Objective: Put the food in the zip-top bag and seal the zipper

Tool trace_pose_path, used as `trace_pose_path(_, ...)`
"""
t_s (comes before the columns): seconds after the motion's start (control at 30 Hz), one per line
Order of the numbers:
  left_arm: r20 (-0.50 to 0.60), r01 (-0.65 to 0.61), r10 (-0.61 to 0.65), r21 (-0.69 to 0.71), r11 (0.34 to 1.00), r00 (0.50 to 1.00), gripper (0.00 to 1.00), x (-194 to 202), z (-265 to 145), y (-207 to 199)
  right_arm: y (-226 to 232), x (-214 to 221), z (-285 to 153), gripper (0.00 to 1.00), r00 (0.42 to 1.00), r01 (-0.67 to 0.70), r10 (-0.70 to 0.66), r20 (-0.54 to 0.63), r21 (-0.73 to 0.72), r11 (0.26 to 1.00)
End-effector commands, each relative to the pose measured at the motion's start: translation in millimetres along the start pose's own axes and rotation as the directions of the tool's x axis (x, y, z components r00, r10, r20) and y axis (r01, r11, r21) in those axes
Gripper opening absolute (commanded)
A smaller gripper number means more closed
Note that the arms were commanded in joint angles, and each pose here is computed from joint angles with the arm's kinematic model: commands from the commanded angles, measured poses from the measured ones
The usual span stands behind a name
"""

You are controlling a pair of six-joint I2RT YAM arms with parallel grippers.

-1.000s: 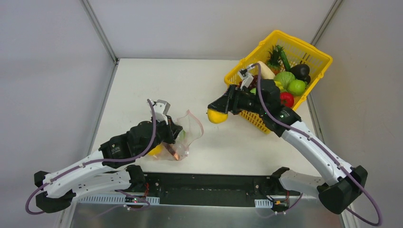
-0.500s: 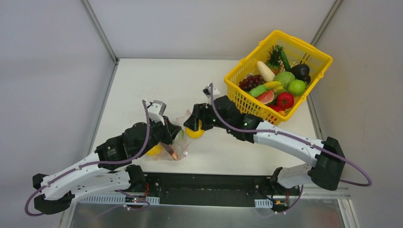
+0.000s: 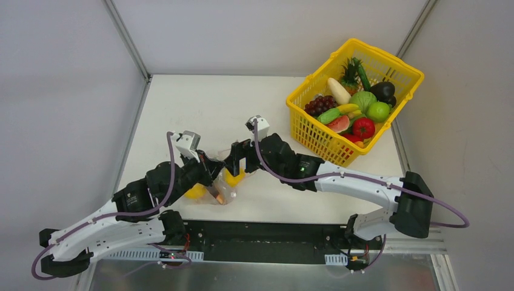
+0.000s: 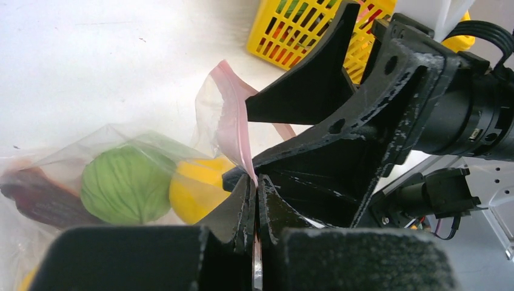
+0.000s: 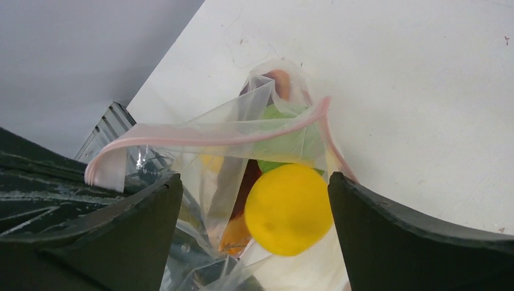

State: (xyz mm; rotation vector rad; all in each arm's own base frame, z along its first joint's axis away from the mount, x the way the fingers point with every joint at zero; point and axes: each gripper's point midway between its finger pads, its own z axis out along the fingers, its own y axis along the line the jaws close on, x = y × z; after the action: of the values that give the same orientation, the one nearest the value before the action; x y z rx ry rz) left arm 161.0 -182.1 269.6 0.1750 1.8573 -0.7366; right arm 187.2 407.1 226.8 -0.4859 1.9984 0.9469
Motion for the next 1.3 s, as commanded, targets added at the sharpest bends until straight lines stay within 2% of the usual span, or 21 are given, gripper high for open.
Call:
trace_pose_path(0.0,0.084,0.054,-0.053,-0.003,0.999,0.995,0.0,-19.1,-3.9,1.4,27.0,-36.7,-17.2,0.93,0.995,-0.009,0.02,0.099,-0.105,0.994)
trace_pose_path(0.13,0.1,0.056,-0.054,-0.014,0.998,0.994,0.0,-22.4,-6.7,5.0,32.4,-47.6,-36.3,0.94,0.991,-0.022,0.04,0.127,-0.138,0.99)
trace_pose_path(0.23,0.104,0.056,-0.054,-0.021,0.998,0.993,0.0,-23.0,-7.9,7.0,15.9,-50.1,-46.2,0.91,0.985,-0.047,0.058,0.161,-0.072,0.996)
trace_pose_path(0.33,0.105,0.059,-0.056,-0.02,0.998,0.993,0.0,-22.9,-7.8,6.9,-1.8,-45.1,-51.6,0.83,0.986,-0.049,0.047,0.161,0.006,0.999)
trace_pose_path(0.47,0.1,0.058,-0.056,-0.02,0.998,0.993,0.0,-22.2,-5.6,5.5,-12.9,-29.2,-47.4,0.78,0.993,-0.051,0.045,0.105,0.059,0.997)
trace_pose_path(0.53,0.097,0.058,-0.056,-0.014,0.998,0.994,0.0,-22.4,-4.8,3.5,-20.1,-10.3,-36.9,0.73,0.999,-0.038,0.035,0.035,0.092,0.995)
trace_pose_path(0.6,0.093,0.056,-0.055,-0.013,0.998,0.994,0.0,-22.2,-4.3,2.6,-27.7,3.5,-28.4,0.67,0.999,-0.034,0.039,-0.027,0.145,0.989)
trace_pose_path(0.73,0.089,0.056,-0.054,-0.019,0.998,0.995,0.0,-20.7,-5.0,4.4,-34.4,15.7,-18.8,0.45,0.996,-0.025,0.042,-0.082,0.197,0.98)
trace_pose_path(0.83,0.092,0.052,-0.049,-0.033,0.998,0.995,0.0,-21.7,-7.6,8.1,-29.2,5.7,-19.7,0.28,0.998,-0.013,0.024,-0.059,0.176,0.984)
trace_pose_path(0.87,0.093,0.046,-0.042,-0.041,0.998,0.995,0.0,-21.9,-8.8,10.4,-25.9,-0.7,-22.1,0.18,0.999,-0.009,0.017,-0.042,0.162,0.987)
trace_pose_path(0.9,0.093,0.038,-0.033,-0.054,0.998,0.995,0.0,-22.7,-10.8,13.5,-21.0,-8.4,-24.5,0.13,1.0,-0.007,0.01,-0.019,0.142,0.99)
trace_pose_path(0.93,0.096,0.035,-0.029,-0.065,0.997,0.995,0.0,-23.9,-12.4,16.1,-16.1,-15.1,-27.8,0.14,1.0,-0.001,0.002,-0.002,0.117,0.993)
trace_pose_path(0.97,0.097,0.03,-0.023,-0.075,0.997,0.995,0.0,-24.7,-14.4,18.7,-10.6,-20.7,-31.7,0.2,1.0,0.01,-0.011,0.011,0.088,0.996)
trace_pose_path(1.03,0.102,0.026,-0.018,-0.084,0.996,0.995,0.0,-26.3,-17.7,21.8,0.1,-30.7,-39.2,0.43,0.999,0.013,-0.014,0.032,0.037,0.999)
trace_pose_path(1.07,0.103,0.026,-0.017,-0.086,0.996,0.995,0.0,-26.3,-18.7,22.9,4.9,-34.9,-43.0,0.49,0.999,0.012,-0.013,0.04,0.016,1.0)
trace_pose_path(1.17,0.108,0.029,-0.02,-0.087,0.996,0.994,0.0,-26.5,-20.4,24.5,10.3,-45.7,-53.1,0.53,0.998,0.012,-0.011,0.064,-0.005,1.0)
trace_pose_path(1.27,0.105,0.028,-0.019,-0.089,0.996,0.994,0.0,-25.2,-20.5,25.1,-6.0,-52.3,-59.1,0.59,0.994,-0.005,-0.004,0.109,0.074,0.997)
